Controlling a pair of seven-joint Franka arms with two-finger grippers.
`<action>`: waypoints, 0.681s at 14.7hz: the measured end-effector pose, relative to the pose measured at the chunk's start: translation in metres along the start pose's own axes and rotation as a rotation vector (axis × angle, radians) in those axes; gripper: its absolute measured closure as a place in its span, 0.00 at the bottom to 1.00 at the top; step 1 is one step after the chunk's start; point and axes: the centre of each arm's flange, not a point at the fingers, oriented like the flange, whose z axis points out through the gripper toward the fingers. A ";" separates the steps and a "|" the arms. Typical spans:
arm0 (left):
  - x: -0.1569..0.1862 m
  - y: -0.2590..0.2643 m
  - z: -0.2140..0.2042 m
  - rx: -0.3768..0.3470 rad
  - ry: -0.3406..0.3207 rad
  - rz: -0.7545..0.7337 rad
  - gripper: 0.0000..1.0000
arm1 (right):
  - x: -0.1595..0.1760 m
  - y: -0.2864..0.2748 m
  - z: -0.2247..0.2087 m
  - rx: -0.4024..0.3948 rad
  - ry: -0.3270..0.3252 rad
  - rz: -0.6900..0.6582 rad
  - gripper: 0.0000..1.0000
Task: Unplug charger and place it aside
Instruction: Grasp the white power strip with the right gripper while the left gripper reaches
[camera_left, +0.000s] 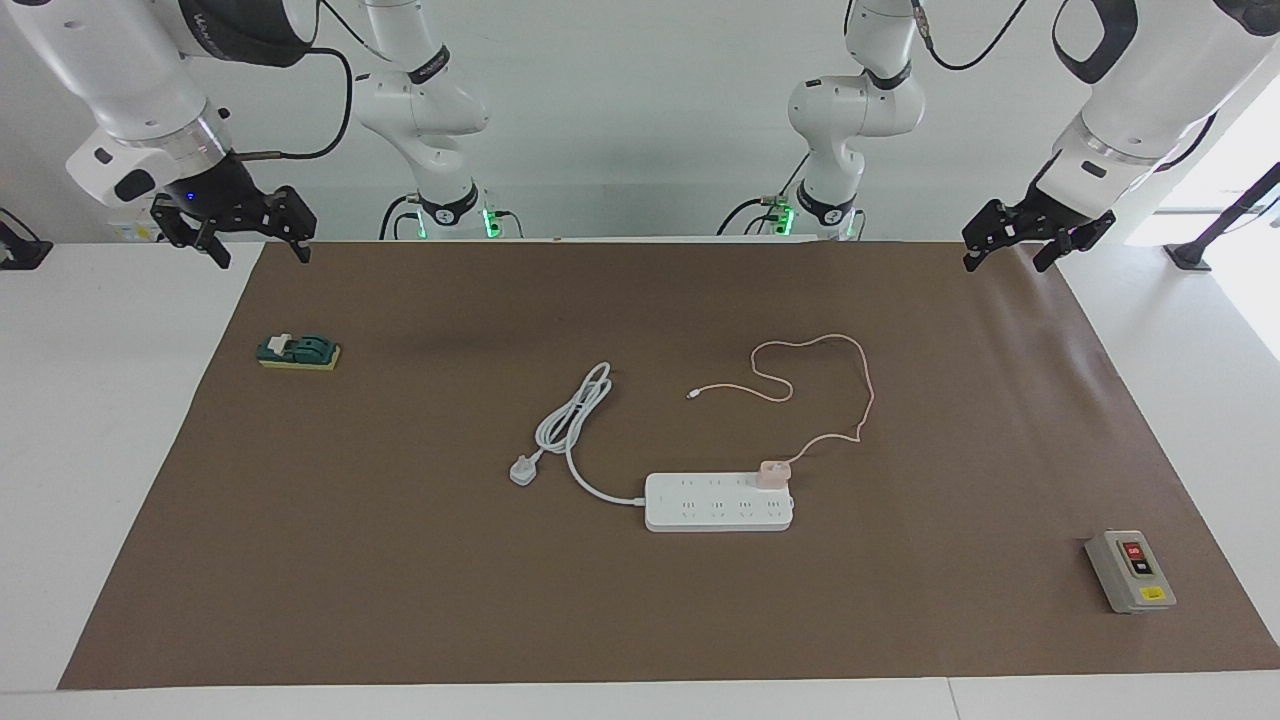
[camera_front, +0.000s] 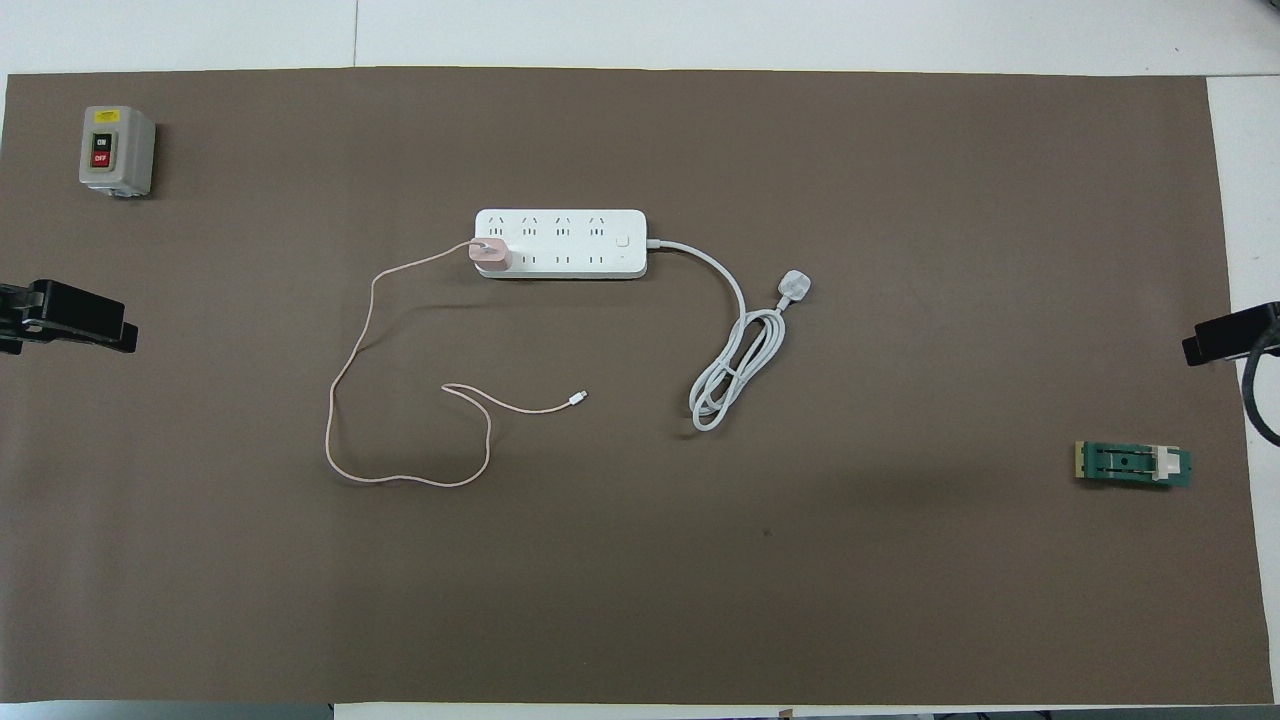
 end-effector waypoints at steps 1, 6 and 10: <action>0.000 0.001 0.000 0.000 0.001 -0.006 0.00 | 0.000 0.000 0.000 0.000 0.000 0.000 0.00; 0.001 0.001 0.001 0.000 0.006 -0.163 0.00 | 0.000 0.000 0.000 0.000 0.000 0.001 0.00; 0.011 0.027 0.005 -0.010 0.057 -0.502 0.00 | 0.006 -0.012 0.009 0.013 0.007 0.174 0.00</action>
